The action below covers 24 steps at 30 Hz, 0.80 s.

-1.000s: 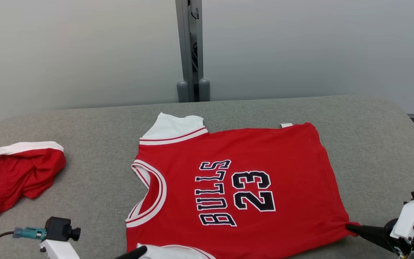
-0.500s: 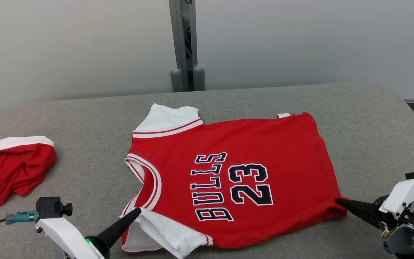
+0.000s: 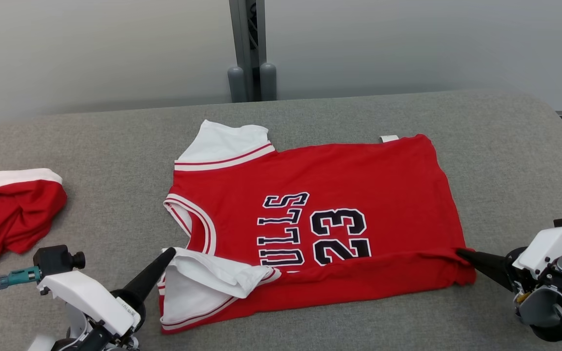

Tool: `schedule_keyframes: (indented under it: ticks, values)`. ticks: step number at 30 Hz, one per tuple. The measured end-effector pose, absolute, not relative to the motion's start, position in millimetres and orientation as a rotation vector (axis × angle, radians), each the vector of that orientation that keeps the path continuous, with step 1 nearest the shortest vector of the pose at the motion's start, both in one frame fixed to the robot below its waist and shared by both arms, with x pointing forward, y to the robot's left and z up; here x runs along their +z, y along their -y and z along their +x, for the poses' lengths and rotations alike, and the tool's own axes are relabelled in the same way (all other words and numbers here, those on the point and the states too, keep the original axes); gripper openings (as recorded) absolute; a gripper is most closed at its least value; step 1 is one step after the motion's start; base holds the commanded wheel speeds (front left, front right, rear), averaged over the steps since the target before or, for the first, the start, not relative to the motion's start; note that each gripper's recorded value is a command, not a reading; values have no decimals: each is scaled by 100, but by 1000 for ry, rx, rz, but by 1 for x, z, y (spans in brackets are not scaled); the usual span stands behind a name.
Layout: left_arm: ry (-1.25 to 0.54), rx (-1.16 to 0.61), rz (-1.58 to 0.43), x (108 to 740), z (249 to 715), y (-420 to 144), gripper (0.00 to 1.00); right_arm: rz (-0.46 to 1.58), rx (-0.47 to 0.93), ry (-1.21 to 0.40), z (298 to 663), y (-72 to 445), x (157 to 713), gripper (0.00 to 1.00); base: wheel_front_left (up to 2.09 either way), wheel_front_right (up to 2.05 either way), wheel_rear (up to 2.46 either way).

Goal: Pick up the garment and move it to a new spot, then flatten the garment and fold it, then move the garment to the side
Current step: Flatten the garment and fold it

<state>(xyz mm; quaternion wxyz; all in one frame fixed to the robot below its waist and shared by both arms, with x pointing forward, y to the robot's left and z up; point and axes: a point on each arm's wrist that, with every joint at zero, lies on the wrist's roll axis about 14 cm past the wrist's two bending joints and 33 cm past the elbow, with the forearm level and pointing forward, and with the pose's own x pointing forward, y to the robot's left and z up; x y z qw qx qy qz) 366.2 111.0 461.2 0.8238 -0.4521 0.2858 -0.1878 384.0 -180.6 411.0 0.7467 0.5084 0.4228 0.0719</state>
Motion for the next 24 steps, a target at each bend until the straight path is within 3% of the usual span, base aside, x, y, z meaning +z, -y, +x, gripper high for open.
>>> schedule_keyframes:
  ticks: [24]
  values:
    - [-566,-335,-916,443,420,-109,0,1114,114,-925,404,183,395,0,0,0,0]
